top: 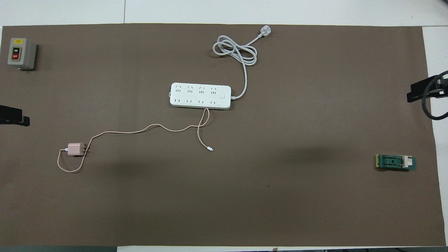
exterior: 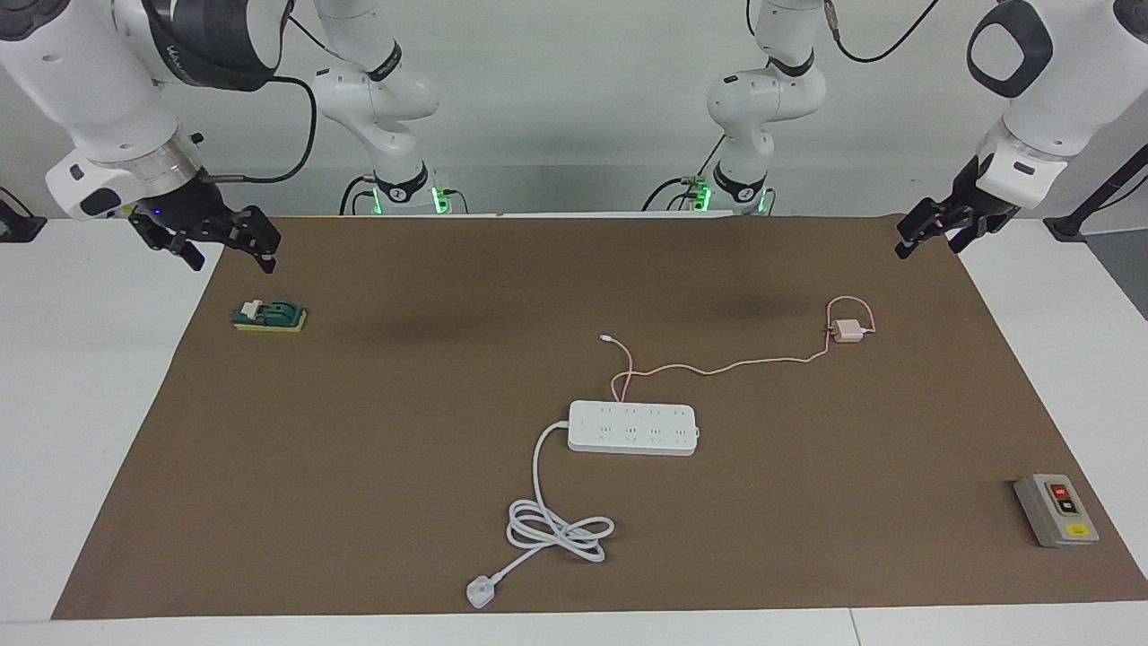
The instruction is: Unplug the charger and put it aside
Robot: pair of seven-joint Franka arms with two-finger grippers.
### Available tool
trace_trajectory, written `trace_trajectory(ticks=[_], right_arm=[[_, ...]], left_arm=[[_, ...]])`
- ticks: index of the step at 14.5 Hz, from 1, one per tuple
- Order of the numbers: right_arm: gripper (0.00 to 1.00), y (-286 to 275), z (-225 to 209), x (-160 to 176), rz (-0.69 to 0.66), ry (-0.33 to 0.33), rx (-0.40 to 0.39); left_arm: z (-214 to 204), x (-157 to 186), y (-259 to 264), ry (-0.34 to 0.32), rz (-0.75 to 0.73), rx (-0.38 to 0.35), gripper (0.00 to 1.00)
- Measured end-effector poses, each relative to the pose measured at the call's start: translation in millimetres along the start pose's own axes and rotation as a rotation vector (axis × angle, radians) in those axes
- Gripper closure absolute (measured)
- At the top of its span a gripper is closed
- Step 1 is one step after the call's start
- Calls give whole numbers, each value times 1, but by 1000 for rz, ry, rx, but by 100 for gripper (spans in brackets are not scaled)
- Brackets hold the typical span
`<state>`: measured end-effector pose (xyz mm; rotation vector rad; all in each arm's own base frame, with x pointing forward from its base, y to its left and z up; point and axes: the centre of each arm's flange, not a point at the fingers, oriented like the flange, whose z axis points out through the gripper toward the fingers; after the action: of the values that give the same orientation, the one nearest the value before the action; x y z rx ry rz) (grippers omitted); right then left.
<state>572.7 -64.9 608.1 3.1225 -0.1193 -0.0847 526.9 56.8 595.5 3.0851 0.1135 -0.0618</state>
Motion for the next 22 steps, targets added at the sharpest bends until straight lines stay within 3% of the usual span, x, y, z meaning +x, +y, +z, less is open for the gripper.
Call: trace_trajectory(ticks=[22], right_arm=[[0,-5,0,0,-8,0,0]], left_arm=[[8,4,50,-58,95,38,0]])
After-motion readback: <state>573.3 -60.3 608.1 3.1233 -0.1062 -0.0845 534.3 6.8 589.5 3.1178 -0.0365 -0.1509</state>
